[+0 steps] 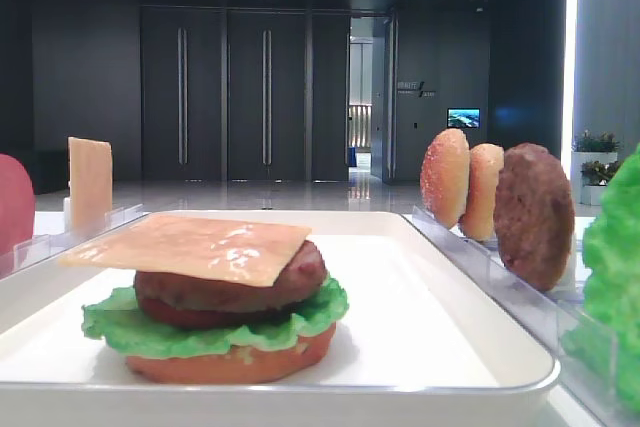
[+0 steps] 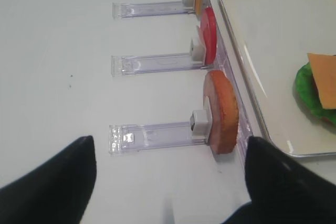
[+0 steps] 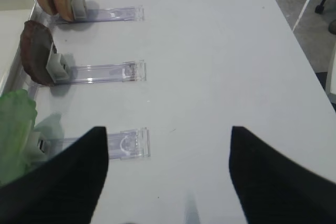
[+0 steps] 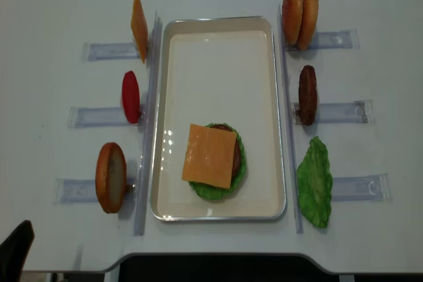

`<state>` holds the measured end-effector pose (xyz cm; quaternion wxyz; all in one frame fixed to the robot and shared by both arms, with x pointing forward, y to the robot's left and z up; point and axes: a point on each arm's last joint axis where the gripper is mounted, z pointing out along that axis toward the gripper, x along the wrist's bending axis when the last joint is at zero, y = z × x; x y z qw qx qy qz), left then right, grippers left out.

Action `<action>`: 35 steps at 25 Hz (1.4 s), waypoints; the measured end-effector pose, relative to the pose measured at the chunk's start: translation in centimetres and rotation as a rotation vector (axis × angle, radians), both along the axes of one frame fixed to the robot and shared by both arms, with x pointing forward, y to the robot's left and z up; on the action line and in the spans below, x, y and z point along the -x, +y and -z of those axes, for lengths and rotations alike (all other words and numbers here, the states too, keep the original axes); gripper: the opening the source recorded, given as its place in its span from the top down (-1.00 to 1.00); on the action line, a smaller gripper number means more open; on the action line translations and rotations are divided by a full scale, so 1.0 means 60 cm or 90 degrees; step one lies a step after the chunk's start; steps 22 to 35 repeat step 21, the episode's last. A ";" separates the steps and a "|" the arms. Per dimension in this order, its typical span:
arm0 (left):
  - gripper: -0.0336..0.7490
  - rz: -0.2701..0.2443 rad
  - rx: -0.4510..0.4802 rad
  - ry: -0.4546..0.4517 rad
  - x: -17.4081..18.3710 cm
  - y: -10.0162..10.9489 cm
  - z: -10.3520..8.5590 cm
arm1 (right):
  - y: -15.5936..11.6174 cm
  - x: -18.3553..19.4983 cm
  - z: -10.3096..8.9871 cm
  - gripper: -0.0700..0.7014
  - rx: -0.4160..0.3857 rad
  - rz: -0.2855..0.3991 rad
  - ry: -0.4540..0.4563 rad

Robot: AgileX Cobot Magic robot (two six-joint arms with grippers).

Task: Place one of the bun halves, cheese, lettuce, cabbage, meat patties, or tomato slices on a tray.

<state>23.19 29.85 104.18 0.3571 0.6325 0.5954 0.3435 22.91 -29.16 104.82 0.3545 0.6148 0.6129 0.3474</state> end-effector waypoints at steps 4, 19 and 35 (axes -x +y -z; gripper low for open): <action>-0.77 0.000 0.000 0.000 0.000 0.000 0.000 | 0.000 0.000 0.000 -0.39 0.000 0.000 0.000; -0.21 0.000 0.000 0.000 0.000 0.000 0.000 | 0.000 0.000 0.000 -0.39 0.000 0.000 0.000; -0.15 0.000 0.000 0.000 0.000 0.000 0.000 | 0.000 0.000 0.000 -0.39 0.000 0.000 0.000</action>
